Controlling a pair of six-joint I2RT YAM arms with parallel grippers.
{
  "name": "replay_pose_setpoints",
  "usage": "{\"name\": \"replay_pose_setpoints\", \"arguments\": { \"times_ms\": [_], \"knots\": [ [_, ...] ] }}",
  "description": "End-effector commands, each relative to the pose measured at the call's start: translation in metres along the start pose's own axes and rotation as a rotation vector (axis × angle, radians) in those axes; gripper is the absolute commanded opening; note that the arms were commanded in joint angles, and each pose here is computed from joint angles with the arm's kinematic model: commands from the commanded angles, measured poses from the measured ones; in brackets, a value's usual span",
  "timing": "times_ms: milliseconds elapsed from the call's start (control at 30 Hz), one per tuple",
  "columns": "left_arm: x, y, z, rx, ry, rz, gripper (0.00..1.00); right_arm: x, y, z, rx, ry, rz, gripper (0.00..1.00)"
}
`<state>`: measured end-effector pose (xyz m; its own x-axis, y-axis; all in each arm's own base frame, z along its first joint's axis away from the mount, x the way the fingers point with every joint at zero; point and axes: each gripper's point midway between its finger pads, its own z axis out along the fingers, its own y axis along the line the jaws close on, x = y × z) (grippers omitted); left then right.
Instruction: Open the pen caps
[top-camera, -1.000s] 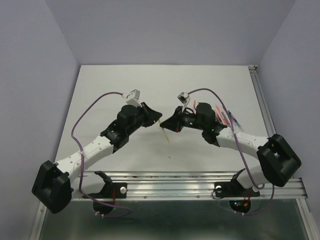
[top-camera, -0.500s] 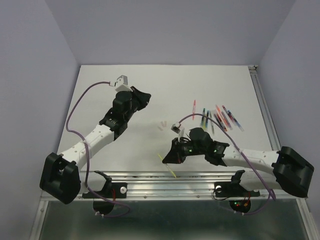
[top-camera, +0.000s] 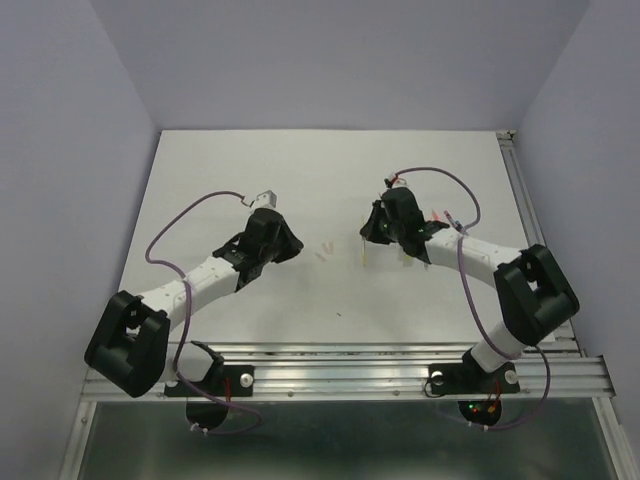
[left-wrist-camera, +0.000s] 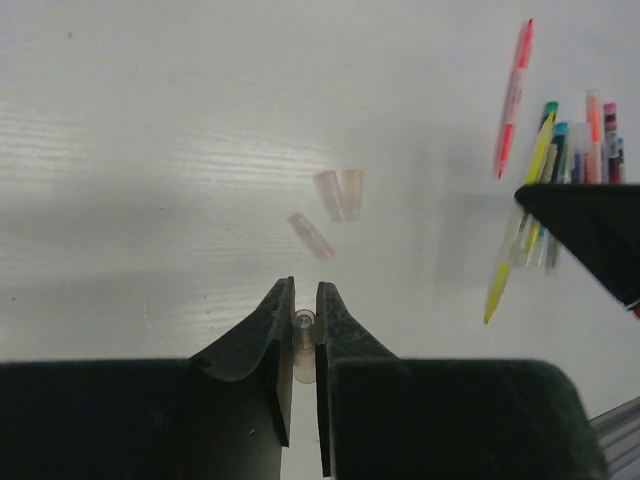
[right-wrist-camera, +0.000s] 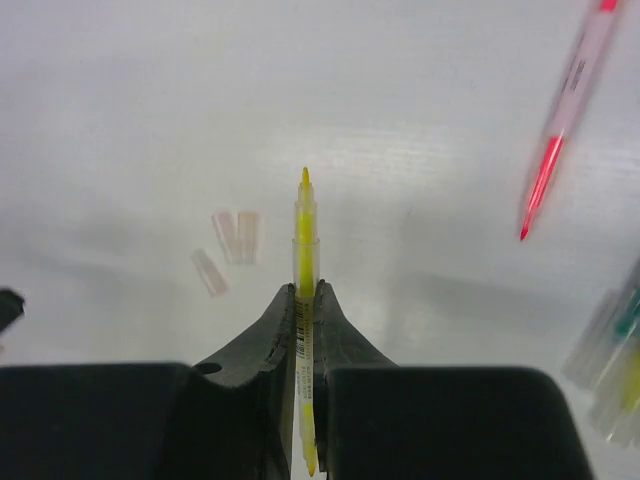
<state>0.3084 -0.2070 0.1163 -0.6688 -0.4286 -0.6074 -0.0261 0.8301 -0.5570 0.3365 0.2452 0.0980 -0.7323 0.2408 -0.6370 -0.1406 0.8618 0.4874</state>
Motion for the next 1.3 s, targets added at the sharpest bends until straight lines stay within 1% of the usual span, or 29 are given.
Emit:
{"name": "replay_pose_setpoints", "arguments": {
  "times_ms": [0,33,67,100,133,167,267,300,400,533,600,633,767,867,900,967,1000,1033,1133,1200,1267],
  "knots": [
    [0.017,0.013,0.007,-0.052,0.048,0.058,0.08,-0.06,-0.025,0.027,0.231,-0.121,-0.071,0.01],
    [0.018,0.014,0.009,-0.059,0.057,0.067,0.08,-0.054,-0.039,0.042,0.286,-0.085,-0.085,0.01],
    [0.021,0.016,0.012,-0.069,0.068,0.084,0.05,-0.074,-0.033,0.049,0.3,-0.114,-0.106,0.01],
    [0.023,0.017,0.016,-0.084,0.083,0.095,0.04,-0.079,-0.043,0.052,0.347,-0.116,-0.118,0.01],
    [0.024,0.018,0.018,-0.094,0.09,0.099,0.04,-0.074,-0.053,0.065,0.378,-0.092,-0.136,0.01],
    [0.025,0.018,0.02,-0.098,0.096,0.11,0.04,-0.09,-0.048,0.069,0.377,-0.119,-0.145,0.01],
    [0.029,0.019,0.027,-0.115,0.111,0.128,0.04,-0.094,-0.071,0.08,0.464,-0.094,-0.146,0.01],
    [0.03,0.021,0.031,-0.13,0.117,0.133,0.04,-0.102,-0.075,0.081,0.479,-0.102,-0.14,0.01],
    [0.027,0.015,0.039,-0.136,0.12,0.141,0.04,-0.101,-0.084,0.087,0.495,-0.087,-0.14,0.01],
    [0.034,0.013,0.053,-0.153,0.156,0.177,0.08,-0.101,-0.092,0.091,0.52,-0.07,-0.156,0.01],
    [0.034,0.01,0.058,-0.16,0.15,0.187,0.08,-0.098,-0.096,0.091,0.538,-0.05,-0.16,0.01],
    [0.038,0.014,0.06,-0.189,0.17,0.196,0.08,-0.096,-0.101,0.093,0.549,-0.041,-0.157,0.01],
    [0.039,0.015,0.067,-0.237,0.167,0.217,0.09,-0.089,-0.105,0.093,0.556,-0.024,-0.162,0.01],
    [0.038,0.015,0.07,-0.246,0.171,0.223,0.1,-0.089,-0.103,0.091,0.543,-0.007,-0.18,0.1],
    [0.038,0.013,0.072,-0.244,0.17,0.224,0.1,-0.089,-0.102,0.09,0.54,-0.002,-0.181,0.16],
    [0.038,0.014,0.072,-0.249,0.172,0.225,0.11,-0.089,-0.1,0.089,0.532,-0.001,-0.18,0.21],
    [0.038,0.012,0.073,-0.248,0.173,0.226,0.14,-0.092,-0.097,0.086,0.526,-0.006,-0.182,0.23],
    [0.04,0.013,0.074,-0.251,0.18,0.23,0.19,-0.093,-0.094,0.085,0.516,-0.005,-0.182,0.27],
    [0.041,0.014,0.075,-0.256,0.185,0.234,0.29,-0.1,-0.084,0.08,0.481,-0.015,-0.187,0.33],
    [0.042,0.012,0.075,-0.252,0.187,0.237,0.32,-0.107,-0.075,0.073,0.45,-0.027,-0.186,0.38],
    [0.043,0.011,0.076,-0.25,0.191,0.238,0.33,-0.111,-0.068,0.067,0.426,-0.037,-0.184,0.38]
  ]
}}
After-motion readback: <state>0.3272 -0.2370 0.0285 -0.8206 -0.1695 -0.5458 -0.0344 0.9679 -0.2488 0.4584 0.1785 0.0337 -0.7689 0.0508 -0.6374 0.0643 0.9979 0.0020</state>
